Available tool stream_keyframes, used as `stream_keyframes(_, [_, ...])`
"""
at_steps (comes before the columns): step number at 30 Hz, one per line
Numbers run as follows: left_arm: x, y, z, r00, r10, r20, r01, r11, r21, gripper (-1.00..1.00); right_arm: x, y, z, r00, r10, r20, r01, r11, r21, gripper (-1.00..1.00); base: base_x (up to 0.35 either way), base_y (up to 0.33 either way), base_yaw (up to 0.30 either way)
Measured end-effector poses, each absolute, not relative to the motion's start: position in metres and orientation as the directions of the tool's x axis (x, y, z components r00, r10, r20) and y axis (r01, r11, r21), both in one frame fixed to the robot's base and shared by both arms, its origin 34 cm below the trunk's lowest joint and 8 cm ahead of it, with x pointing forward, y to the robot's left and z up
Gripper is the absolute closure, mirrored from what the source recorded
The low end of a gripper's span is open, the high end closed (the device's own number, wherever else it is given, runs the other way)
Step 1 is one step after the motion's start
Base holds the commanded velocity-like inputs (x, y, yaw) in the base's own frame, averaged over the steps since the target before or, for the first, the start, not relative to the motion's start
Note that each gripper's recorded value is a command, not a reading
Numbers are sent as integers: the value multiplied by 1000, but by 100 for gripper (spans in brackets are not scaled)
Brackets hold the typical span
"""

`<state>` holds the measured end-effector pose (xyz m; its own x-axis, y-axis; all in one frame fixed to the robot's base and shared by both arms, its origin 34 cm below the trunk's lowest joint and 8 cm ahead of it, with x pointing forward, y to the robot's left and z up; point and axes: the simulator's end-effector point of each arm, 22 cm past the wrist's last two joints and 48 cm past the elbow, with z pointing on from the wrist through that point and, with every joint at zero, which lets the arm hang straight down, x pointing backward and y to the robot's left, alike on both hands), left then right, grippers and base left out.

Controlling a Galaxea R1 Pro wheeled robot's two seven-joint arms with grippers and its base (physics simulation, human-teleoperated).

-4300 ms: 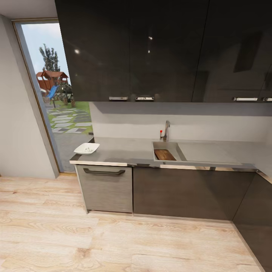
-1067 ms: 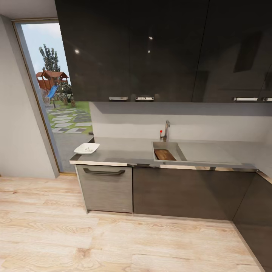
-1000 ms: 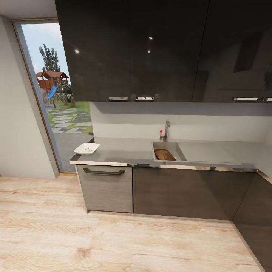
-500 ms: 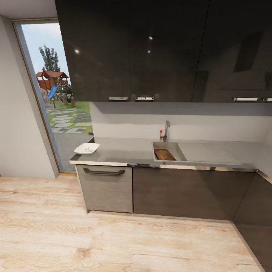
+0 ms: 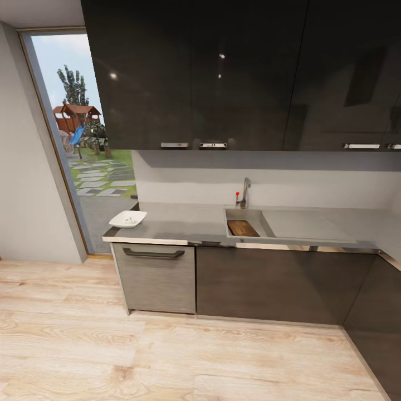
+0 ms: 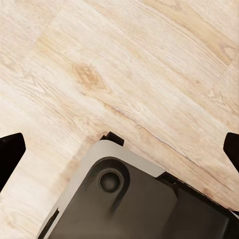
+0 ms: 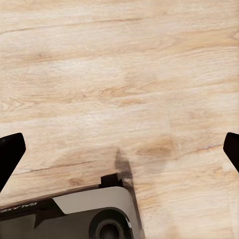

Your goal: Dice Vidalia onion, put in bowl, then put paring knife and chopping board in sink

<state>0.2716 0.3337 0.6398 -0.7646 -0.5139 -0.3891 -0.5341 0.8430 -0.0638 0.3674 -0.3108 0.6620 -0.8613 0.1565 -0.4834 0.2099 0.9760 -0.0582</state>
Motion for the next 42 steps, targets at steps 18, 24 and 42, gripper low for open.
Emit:
stream_keyframes(18, [272, 334, 640, -764, -514, -389, -535, 843, -64, -100, 368, -310, 662, -861, 157, -483, 210, 976, -58, -100, 0, 0, 0])
stream_keyframes(24, [272, 334, 640, -765, -514, -389, -534, 843, -64, -100, 367, -311, 662, -861, 156, -483, 210, 976, -58, -100, 0, 0, 0])
stream_keyframes(42, [272, 334, 640, -765, -514, -389, -534, 843, -64, -100, 368, -311, 662, -861, 157, -484, 210, 976, -58, -100, 0, 0, 0])
